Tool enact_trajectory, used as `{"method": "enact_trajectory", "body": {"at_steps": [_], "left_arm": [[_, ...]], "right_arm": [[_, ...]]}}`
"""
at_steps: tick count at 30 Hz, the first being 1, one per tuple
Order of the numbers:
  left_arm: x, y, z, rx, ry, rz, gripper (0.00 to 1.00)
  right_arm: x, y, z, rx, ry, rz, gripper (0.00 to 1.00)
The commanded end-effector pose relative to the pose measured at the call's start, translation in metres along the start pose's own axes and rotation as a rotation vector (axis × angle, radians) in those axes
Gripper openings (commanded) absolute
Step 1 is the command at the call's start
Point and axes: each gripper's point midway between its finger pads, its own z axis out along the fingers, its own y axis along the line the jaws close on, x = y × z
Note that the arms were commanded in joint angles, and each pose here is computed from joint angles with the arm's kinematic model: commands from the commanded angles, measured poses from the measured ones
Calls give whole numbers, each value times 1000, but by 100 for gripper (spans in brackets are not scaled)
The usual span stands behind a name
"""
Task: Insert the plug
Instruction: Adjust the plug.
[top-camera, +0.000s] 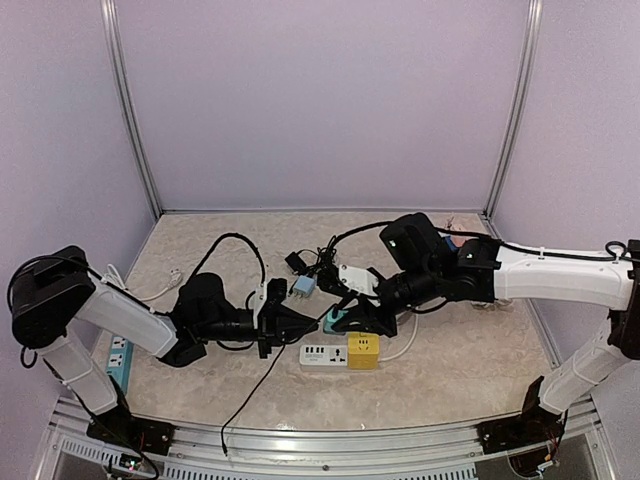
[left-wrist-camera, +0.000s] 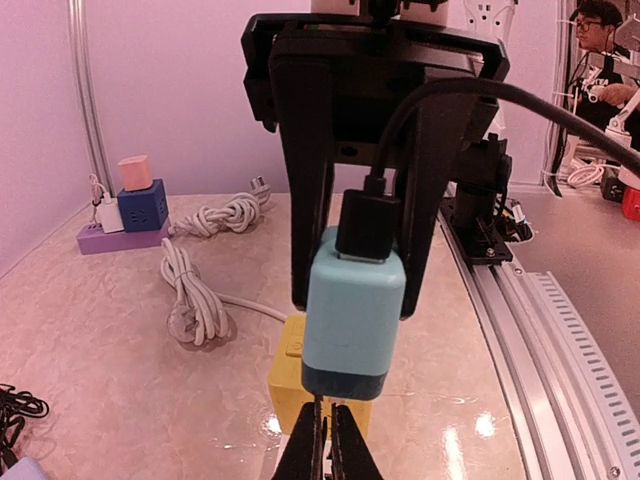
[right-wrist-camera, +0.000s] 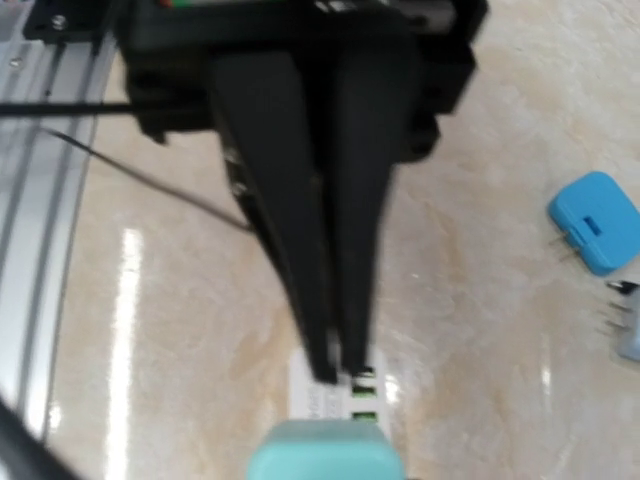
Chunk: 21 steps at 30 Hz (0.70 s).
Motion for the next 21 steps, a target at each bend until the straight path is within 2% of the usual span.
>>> {"method": "enact_trajectory", "body": {"at_steps": [1, 4, 8, 9, 10, 11, 12, 13, 16, 21], "left_arm": [[2, -7, -6, 14, 53, 31, 0], [0, -8, -10, -3, 92, 58, 0], [-1, -13, -17, -27, 112, 82, 0], [-4, -14, -17, -30, 110, 88, 4], [-6, -15, -16, -32, 112, 87, 15], [-8, -15, -14, -29, 116, 82, 32], [-10, -15, -10, -25, 121, 76, 41], [-11, -15, -6, -19, 127, 73, 46], [-16, -15, 4, -6, 108, 81, 56], [-28, -12, 14, 0, 52, 85, 61]], "right_arm": [[-21, -28, -25, 122, -40, 35, 0], [-29, -38, -37, 152, -79, 85, 0], [-40, -31, -46, 127, -142, 87, 0], [-40, -30, -47, 121, -147, 88, 0], [-41, -28, -47, 115, -151, 87, 0], [-41, -27, -47, 107, -152, 85, 0], [-42, -24, -47, 93, -154, 78, 0], [-42, -21, -46, 77, -157, 70, 0], [-43, -12, -42, 36, -164, 42, 0], [-42, -4, -33, -3, -153, 18, 0]]}}
